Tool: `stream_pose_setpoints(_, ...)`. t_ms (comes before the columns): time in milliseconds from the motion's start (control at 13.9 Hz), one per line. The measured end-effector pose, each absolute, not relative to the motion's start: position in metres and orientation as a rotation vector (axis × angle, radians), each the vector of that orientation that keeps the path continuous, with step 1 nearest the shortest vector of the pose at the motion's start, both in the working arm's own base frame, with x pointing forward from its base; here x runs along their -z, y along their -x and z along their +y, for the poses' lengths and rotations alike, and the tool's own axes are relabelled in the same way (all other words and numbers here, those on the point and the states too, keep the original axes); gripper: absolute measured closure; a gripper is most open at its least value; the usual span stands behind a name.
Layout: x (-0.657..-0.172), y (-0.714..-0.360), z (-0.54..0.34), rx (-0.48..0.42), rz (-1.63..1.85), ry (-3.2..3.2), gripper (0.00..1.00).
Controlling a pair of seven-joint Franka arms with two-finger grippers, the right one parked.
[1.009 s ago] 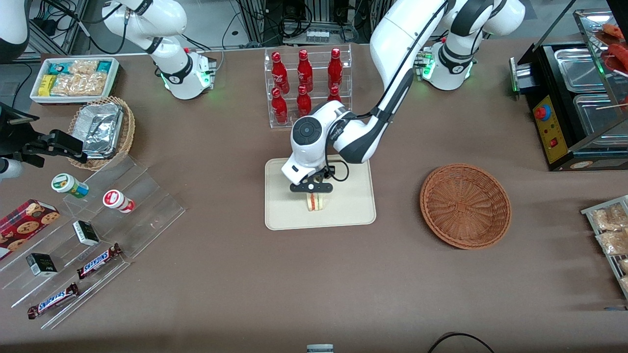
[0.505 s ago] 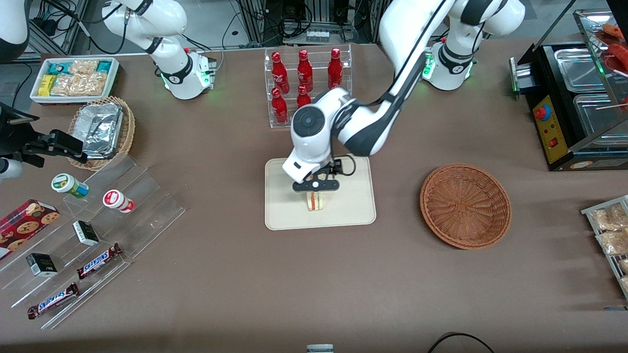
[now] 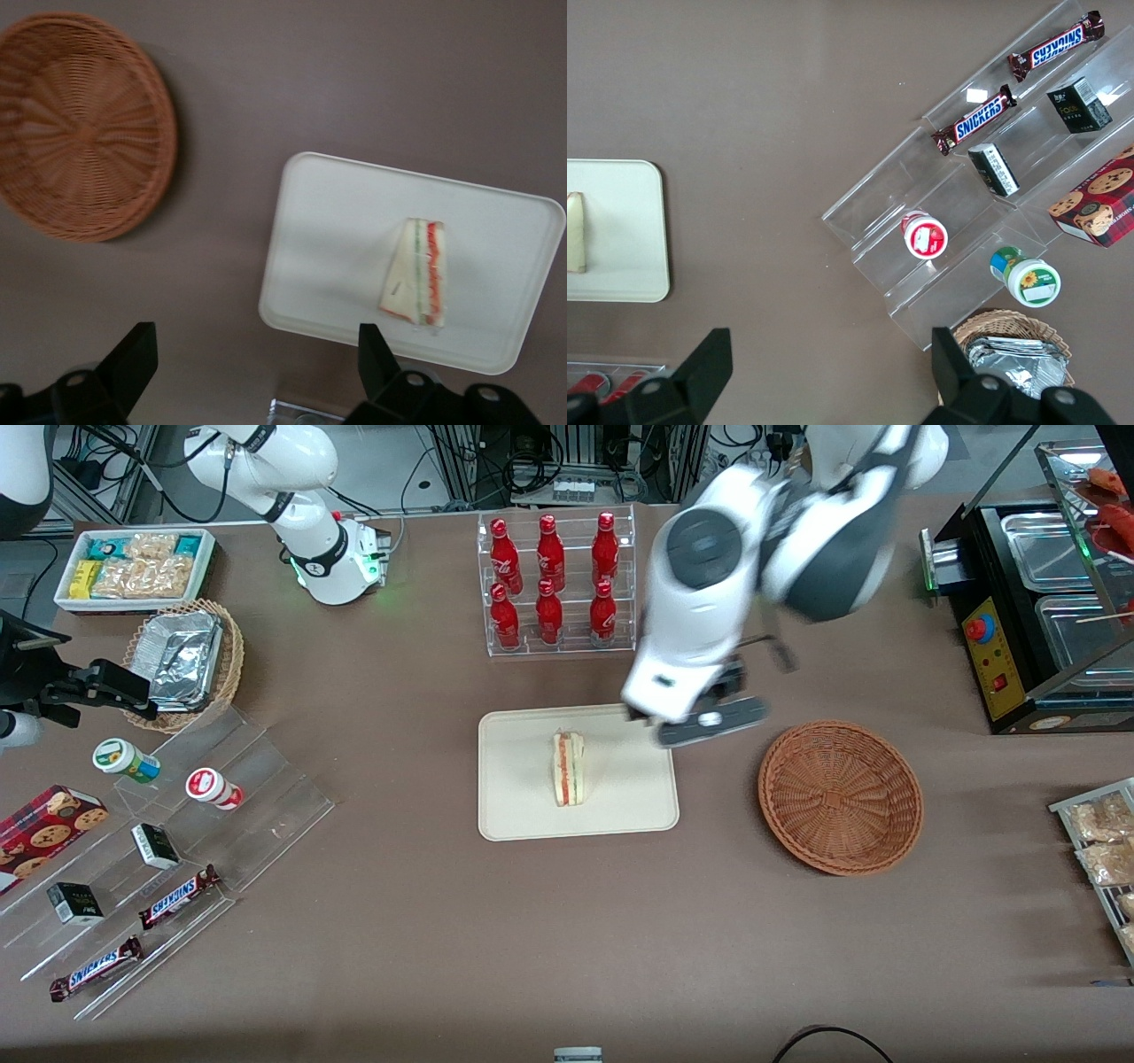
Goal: Place sandwich from basket to tray
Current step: 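Raise the left gripper away from the tray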
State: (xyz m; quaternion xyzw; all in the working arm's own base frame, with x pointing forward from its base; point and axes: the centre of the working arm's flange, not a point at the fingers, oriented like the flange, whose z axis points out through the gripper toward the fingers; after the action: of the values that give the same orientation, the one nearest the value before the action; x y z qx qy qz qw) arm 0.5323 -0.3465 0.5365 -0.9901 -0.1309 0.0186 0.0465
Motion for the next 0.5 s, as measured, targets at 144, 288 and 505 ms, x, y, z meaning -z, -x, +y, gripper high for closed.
stream_pose_setpoints(144, -0.565, -0.537, -0.298, -0.088, -0.395, 3.014, 0.0)
stream_pose_setpoints(288, -0.582, -0.542, -0.255, -0.126, -0.355, 3.012, 0.0)
stream_pose_setpoints(505, -0.604, -0.549, -0.181, -0.183, -0.268, 3.025, 0.0)
